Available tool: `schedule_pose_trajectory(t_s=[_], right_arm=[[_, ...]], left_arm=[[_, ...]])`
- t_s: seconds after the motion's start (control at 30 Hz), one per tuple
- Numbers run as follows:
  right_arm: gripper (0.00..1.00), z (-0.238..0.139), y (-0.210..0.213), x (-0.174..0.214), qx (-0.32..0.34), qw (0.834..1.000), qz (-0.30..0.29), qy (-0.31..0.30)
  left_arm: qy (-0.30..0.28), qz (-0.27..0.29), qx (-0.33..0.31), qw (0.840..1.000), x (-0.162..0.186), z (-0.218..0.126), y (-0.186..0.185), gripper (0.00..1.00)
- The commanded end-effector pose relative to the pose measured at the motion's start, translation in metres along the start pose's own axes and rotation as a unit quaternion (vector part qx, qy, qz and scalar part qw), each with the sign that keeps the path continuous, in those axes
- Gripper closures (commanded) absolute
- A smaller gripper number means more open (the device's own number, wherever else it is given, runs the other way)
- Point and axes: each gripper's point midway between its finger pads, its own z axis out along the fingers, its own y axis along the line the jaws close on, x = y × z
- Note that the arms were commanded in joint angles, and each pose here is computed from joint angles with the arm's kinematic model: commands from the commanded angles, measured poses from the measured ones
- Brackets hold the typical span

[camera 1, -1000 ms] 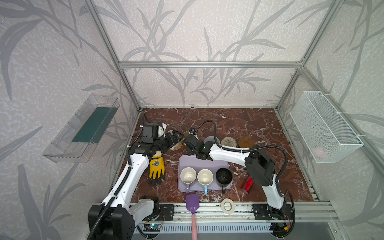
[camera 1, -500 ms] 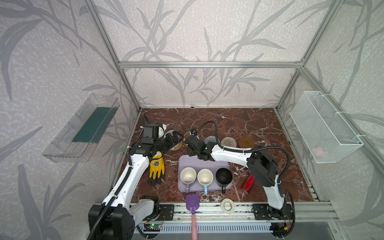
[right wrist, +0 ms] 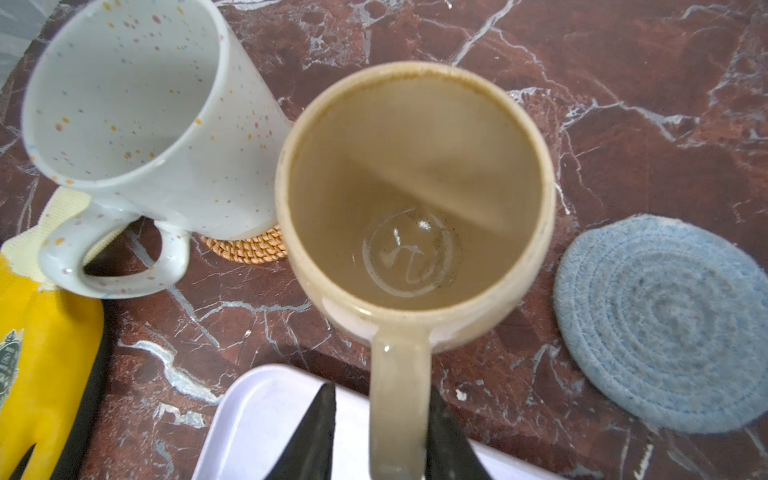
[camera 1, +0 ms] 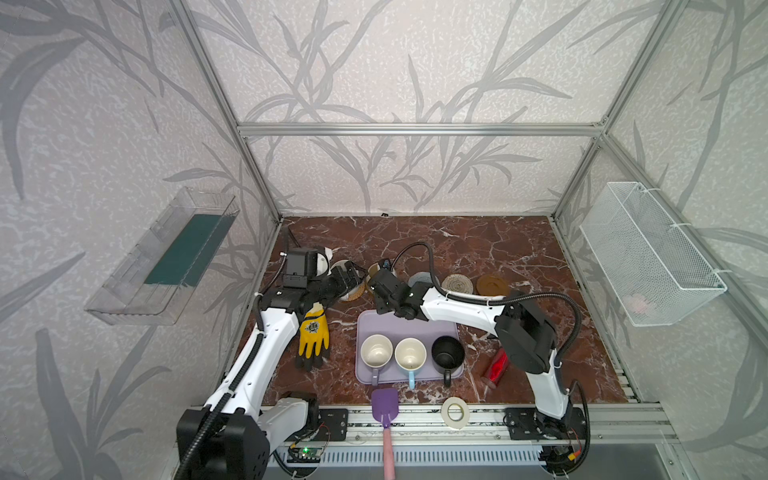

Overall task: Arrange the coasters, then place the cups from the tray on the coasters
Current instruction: 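Lower the cream mug onto the wooden coaster with right gripper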

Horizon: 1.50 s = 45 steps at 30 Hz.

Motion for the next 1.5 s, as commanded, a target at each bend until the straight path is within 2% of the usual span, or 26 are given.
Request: schedule_pose_trajectory(t_s=[0.0,0.17,0.3,0.4,0.53,0.73,0.83,1.13,1.23,1.33,1.47], right_arm=[[0.66,-0.005,0.000,-0.011,0.015,1.000,-0.012,-0.001],[0.73,0.000,-0.011,-0.010,0.038,0.999,-0.014,0.012],[0.74,0.003,-0.007,-0.002,0.032,0.999,-0.017,0.035],[0.72,0.003,-0.007,0.002,0.030,0.998,-0.015,0.046],[0.65,0.010,-0.010,0.004,0.036,0.998,-0.011,0.043],[0.66,0.021,-0.010,0.003,0.040,0.998,-0.007,0.057],[0.70,0.025,-0.012,0.005,0.041,0.997,-0.002,0.067],[0.91,0.020,-0.005,-0.004,0.024,0.998,0.005,0.058],[0.93,0.015,-0.005,-0.012,0.024,0.999,0.009,0.046],[1.00,0.012,-0.006,-0.018,0.030,0.999,0.014,0.035],[1.00,0.016,-0.008,-0.015,0.042,0.998,0.029,0.033]], left_arm=[[-0.011,0.007,0.003,1.000,-0.002,-0.002,0.000,0.03],[-0.006,0.005,0.005,1.000,0.000,0.000,0.002,0.03],[-0.008,0.007,0.005,1.000,0.000,-0.001,0.002,0.04],[-0.008,0.006,0.006,1.000,0.000,-0.001,0.001,0.04],[-0.010,0.006,0.006,1.000,-0.001,-0.002,0.001,0.04],[-0.011,0.010,0.003,1.000,-0.001,-0.003,0.001,0.04],[-0.010,0.013,0.001,1.000,0.000,-0.004,0.001,0.04],[-0.024,0.013,-0.001,1.000,-0.005,-0.010,0.001,0.04],[-0.032,0.016,0.000,0.999,-0.008,-0.014,-0.001,0.04],[-0.031,0.013,-0.001,0.999,-0.009,-0.014,0.000,0.04],[-0.028,0.010,0.001,1.000,-0.008,-0.011,0.002,0.04]])
